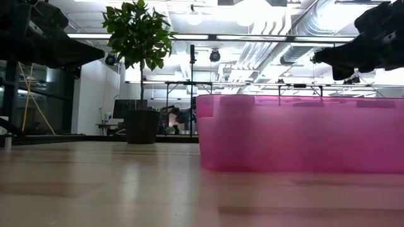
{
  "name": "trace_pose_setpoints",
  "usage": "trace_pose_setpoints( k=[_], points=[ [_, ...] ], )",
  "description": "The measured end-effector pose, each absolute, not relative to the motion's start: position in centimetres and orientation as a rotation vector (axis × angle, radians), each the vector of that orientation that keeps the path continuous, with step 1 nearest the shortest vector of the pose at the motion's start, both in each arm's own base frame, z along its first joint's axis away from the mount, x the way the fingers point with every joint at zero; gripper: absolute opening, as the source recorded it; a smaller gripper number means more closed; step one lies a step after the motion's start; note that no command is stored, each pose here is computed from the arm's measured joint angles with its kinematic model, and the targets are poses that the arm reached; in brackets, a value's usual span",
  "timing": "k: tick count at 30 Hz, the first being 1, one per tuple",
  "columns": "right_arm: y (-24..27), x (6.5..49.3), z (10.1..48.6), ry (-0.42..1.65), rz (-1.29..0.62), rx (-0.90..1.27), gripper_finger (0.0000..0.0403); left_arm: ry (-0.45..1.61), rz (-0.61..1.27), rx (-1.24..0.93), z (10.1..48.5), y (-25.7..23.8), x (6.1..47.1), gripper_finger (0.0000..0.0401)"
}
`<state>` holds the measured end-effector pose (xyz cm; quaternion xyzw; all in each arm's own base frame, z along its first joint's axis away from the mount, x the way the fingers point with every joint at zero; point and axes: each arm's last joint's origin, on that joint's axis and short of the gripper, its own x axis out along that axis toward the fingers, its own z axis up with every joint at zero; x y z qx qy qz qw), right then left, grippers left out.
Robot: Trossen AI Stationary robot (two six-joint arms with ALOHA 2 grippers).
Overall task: Pick and place pill bottles into a basket
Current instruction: Return to Home Position
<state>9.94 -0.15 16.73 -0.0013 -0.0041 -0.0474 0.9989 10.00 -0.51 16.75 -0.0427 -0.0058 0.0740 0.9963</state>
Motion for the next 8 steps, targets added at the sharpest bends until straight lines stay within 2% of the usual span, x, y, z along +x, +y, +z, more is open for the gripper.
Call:
trace_pose_setpoints(
  k=[5,8],
  points=[
    [-0.11,9.94,16.70,-0.004,-0.080,-0.043,0.0000,-0.012,0.145,-0.085,16.76,-0.52,10.00,0.0022],
    [-0.11,9.94,16.70,-0.004,-0.080,-0.044,0.0000,-0.012,0.145,-0.085,16.76,-0.52,10.00,0.0040]
  ],
)
